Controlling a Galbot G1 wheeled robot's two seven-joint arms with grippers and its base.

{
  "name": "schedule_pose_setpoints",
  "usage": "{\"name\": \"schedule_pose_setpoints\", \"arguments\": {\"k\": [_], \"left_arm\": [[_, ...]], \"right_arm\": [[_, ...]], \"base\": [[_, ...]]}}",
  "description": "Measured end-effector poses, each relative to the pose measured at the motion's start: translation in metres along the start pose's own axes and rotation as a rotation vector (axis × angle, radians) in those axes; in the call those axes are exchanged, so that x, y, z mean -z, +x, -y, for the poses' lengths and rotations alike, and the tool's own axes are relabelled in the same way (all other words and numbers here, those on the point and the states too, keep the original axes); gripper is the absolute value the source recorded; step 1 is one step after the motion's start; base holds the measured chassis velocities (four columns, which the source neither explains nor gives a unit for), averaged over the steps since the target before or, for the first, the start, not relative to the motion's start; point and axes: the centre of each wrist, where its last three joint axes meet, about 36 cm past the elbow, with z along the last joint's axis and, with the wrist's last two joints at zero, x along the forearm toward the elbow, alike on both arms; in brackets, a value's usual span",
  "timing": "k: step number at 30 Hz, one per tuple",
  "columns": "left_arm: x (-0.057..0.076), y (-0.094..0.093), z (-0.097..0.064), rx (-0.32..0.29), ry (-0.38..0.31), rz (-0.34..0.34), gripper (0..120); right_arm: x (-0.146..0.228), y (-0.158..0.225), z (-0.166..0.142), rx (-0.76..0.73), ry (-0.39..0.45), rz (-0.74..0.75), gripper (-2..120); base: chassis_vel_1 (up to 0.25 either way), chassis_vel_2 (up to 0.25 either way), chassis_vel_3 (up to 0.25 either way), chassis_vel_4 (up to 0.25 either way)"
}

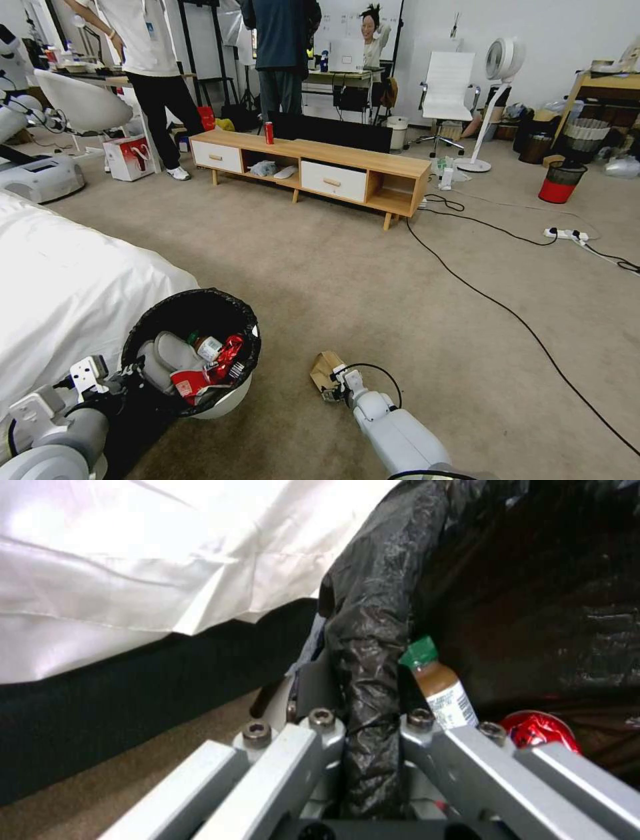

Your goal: Pick up the trash bin and place the garbage on the floor into it.

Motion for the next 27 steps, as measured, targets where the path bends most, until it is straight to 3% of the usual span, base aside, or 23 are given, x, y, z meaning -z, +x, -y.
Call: {"name": "schedule_pose_setpoints", "arguments": {"k": [12,27], "left_arm": [[-0.0015,-0.0011,-0.0005,0.0,-0.003,0.001,3],[-0.0009,-0.001,0.0001,-0.003,-0.009,0.002,3]], "right_arm": [[0.0009,-0.0003,0.0023,-0.031,0.027,-0.011,99],[0.0026,0.001,0.0079,-0.024,0.036,0.016,44]], "base": [[0.0,0.0,0.0,0.0],[0.0,0.0,0.0,0.0]]}}
